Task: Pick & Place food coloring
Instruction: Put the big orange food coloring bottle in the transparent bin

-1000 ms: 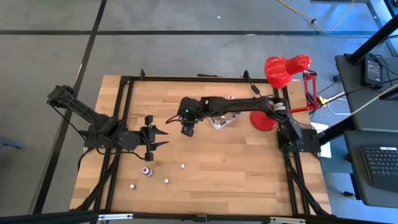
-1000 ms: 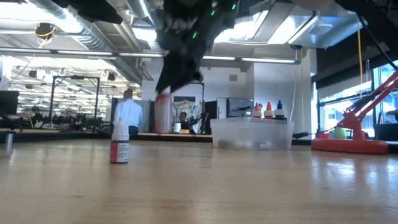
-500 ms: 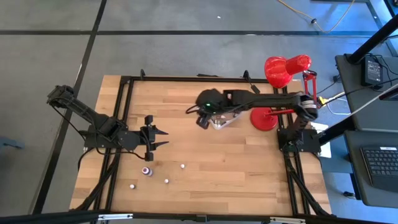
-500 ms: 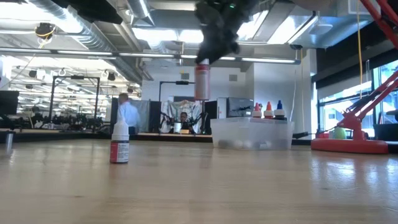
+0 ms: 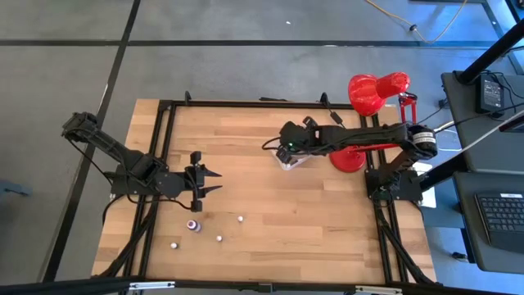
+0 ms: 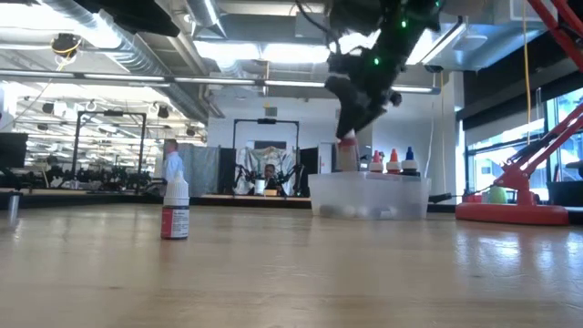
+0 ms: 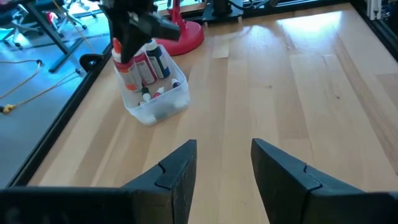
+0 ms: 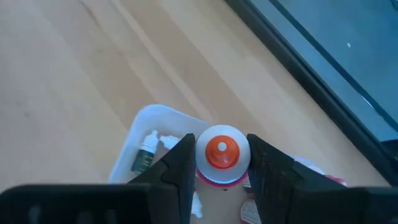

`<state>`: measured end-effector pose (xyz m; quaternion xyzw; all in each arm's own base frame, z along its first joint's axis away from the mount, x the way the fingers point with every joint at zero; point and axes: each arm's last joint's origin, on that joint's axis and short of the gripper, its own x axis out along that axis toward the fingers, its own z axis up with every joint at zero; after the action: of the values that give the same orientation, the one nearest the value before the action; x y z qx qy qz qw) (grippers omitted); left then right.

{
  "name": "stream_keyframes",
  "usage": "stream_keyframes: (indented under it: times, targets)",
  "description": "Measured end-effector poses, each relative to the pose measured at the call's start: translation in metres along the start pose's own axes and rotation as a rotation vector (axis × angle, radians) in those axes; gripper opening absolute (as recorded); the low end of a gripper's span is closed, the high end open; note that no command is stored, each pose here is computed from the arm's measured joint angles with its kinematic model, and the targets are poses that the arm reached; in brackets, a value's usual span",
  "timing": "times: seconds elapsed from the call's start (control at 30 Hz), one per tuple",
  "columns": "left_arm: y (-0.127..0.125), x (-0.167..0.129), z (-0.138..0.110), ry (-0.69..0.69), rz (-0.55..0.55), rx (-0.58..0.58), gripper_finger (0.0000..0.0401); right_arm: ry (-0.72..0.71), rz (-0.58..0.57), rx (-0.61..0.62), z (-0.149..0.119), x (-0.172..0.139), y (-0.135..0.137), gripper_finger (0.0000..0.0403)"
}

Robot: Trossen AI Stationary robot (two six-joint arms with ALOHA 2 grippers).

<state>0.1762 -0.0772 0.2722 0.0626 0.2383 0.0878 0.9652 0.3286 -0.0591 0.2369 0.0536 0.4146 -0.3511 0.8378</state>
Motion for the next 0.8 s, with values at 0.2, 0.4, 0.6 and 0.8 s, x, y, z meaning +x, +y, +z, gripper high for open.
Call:
stream_keyframes:
  times: [0.2, 0.4, 0.6, 0.8]
  targets:
    - [0.0, 0.0, 0.0, 0.0, 0.0, 0.0, 0.0152, -0.007, -0.075, -0.043, -0.017, 0.016, -0.006, 0.0122]
    - [0.0, 0.0, 0.0, 0.0, 0.0, 0.0, 0.0149, -0.019, -0.078, -0.07, -0.026, 0.022, -0.005, 0.0122]
    - [0.0, 0.0, 0.0, 0.0, 0.0, 0.0, 0.0151, -0.018, -0.078, -0.118, -0.036, 0.028, -0.005, 0.0122]
    - [0.0, 0.0, 0.0, 0.0, 0.001, 0.0, 0.0151, -0.004, -0.053, -0.116, -0.042, 0.032, -0.005, 0.0122]
